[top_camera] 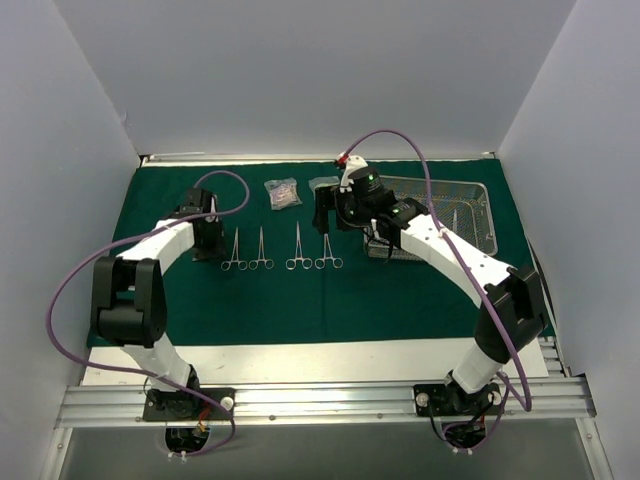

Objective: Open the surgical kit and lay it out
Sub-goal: Place the medical item in the surgical kit, then pick up the medical item from the container, then place the medical item in the surgical kit.

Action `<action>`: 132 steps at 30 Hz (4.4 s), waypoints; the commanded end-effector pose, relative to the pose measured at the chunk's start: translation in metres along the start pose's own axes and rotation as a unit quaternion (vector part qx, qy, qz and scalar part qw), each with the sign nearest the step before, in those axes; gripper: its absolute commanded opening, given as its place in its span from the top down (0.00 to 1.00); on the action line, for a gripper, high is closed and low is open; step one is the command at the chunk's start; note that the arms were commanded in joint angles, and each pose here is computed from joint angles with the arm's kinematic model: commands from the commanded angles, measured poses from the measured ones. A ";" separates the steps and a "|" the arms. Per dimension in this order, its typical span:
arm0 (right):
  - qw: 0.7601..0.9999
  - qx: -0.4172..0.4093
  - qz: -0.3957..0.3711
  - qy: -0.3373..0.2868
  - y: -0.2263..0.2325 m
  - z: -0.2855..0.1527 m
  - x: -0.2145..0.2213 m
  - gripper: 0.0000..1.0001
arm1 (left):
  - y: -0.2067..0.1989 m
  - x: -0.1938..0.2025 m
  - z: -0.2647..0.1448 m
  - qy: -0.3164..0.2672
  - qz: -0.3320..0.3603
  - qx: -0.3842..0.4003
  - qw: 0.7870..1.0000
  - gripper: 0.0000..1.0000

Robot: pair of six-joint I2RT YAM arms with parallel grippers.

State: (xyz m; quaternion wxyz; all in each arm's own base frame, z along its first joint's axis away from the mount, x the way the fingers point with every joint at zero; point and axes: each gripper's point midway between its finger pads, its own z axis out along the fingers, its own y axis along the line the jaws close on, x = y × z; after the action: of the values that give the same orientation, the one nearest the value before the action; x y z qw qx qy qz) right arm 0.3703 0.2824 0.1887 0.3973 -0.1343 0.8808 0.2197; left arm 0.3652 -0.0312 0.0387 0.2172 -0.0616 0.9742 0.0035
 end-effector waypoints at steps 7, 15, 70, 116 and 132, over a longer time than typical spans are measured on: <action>0.992 0.121 0.007 -0.041 -0.073 -0.027 -0.041 0.12 | 0.020 -0.054 -0.095 -0.116 -0.061 -0.048 0.990 0.23; 0.962 0.258 0.088 -0.018 -0.194 -0.047 -0.031 0.16 | 0.036 -0.066 -0.161 -0.186 -0.069 -0.058 0.978 0.06; 0.904 0.326 0.176 0.214 -0.388 -0.024 0.125 0.75 | 0.017 -0.029 -0.165 -0.182 -0.044 -0.004 0.982 0.06; 0.967 0.215 0.111 0.080 -0.098 -0.091 0.066 1.00 | 0.006 -0.068 -0.193 -0.183 -0.051 -0.001 0.982 0.06; 0.971 0.135 0.088 0.177 -0.017 -0.062 0.184 1.00 | 0.007 -0.071 -0.178 -0.170 -0.064 -0.015 0.983 0.06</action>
State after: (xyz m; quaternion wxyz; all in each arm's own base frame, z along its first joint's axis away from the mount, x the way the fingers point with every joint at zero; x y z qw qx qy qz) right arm 0.2178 0.2126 0.0930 0.2351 -0.0550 0.9657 0.0960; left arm 0.3455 -0.0229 0.2139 0.3553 -0.1145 0.9276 0.0129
